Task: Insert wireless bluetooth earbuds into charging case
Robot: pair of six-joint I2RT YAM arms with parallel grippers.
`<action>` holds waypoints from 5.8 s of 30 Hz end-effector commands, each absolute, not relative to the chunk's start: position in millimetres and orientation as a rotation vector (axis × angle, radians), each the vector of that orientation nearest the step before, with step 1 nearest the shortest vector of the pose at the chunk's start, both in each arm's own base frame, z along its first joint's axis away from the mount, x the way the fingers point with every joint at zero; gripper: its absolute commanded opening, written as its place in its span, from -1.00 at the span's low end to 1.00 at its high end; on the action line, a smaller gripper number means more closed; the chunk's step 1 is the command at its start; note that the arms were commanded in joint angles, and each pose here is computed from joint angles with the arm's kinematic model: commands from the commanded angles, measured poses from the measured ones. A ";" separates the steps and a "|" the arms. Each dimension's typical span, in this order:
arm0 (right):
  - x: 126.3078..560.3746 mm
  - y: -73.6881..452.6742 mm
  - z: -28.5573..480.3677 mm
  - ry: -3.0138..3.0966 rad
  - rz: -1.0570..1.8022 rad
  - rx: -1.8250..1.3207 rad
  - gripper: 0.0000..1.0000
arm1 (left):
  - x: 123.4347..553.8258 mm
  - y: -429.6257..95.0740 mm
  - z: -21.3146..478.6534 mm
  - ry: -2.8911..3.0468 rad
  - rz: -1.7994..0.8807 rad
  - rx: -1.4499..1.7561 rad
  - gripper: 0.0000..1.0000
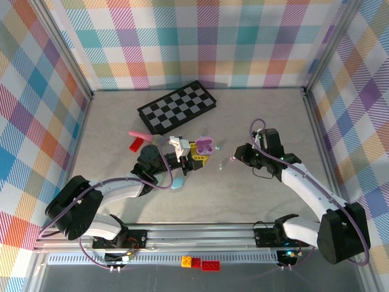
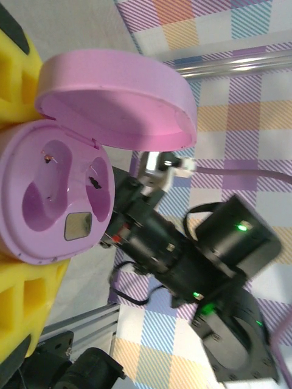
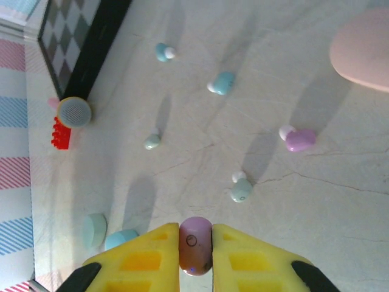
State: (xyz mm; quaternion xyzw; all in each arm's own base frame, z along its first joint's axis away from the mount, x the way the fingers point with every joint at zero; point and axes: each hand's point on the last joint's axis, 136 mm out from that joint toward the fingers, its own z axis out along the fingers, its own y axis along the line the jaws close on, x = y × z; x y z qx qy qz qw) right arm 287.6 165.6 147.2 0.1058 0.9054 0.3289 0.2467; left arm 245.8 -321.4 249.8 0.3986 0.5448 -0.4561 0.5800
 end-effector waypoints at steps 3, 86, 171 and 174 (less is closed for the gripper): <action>273.9 176.6 185.8 2.458 0.870 0.129 -0.62 | 264.1 -318.7 250.2 1.279 -0.987 0.900 -0.43; 284.1 287.3 247.9 2.305 0.955 -0.265 -0.40 | 307.4 -325.0 246.9 1.271 -0.801 0.827 -0.43; 341.7 172.3 1.8 2.608 0.905 0.797 -0.49 | 285.8 -288.7 236.9 1.337 -0.773 0.805 -0.43; 338.4 169.3 -0.7 2.647 0.857 0.777 -0.58 | 285.7 -288.5 237.0 1.337 -0.772 0.804 -0.43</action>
